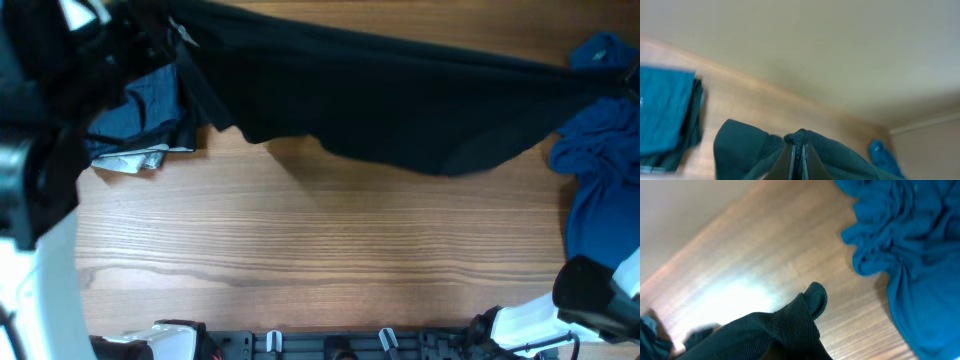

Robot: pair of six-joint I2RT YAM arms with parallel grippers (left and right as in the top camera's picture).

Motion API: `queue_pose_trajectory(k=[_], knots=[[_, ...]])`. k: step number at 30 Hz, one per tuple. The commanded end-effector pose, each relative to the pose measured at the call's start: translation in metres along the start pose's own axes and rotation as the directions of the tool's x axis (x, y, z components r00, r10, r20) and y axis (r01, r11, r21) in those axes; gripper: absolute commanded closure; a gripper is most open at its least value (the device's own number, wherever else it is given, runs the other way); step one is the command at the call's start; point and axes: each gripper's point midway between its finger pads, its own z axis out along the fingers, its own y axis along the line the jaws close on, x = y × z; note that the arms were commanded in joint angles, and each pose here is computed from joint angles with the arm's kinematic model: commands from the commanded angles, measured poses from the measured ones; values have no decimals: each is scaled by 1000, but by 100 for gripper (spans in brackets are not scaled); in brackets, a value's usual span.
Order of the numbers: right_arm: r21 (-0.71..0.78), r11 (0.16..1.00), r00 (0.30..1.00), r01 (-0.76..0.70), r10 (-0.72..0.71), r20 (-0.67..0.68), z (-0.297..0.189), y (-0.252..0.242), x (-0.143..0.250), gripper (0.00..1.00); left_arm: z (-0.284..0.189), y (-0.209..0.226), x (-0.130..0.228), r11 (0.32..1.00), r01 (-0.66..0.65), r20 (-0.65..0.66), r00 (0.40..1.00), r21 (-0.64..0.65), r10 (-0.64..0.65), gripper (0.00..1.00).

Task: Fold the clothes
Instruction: 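Lift the hem with both grippers and fold it upward toward the collar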

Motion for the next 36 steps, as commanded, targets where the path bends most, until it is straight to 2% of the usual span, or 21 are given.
queue_pose_trajectory(k=[1,5,11,17,22,26,29,34,36], knots=[[36,999,983,35,-41,180,-56,-2,-11,96,-63,-10,-39,1000,-20,189,982,-2,20,96],[19,998,954,57,-60,293,-104,5,3,96,-103,-17,-36,999,-17,224,975,33,9,96],[-5,995,869,99,-84,488,-189,16,42,96,-168,-24,-28,995,-12,303,953,101,-20,96],[-23,994,811,111,-78,580,-229,19,70,96,-206,-21,-13,992,-6,329,944,123,-35,96],[-47,995,802,87,-41,597,-236,19,77,96,-206,-4,3,997,52,284,957,62,-67,96],[-42,997,837,69,-35,547,-218,16,75,96,-184,10,3,996,92,247,965,-19,-84,96],[-27,999,894,42,-26,448,-182,10,67,96,-145,18,4,991,102,169,982,-87,-87,96],[30,999,986,-19,14,164,-81,-8,45,96,-16,49,21,956,95,-84,989,-278,-123,96],[64,997,999,-40,39,15,-22,-17,33,96,61,73,39,927,71,-207,966,-369,-157,96]])
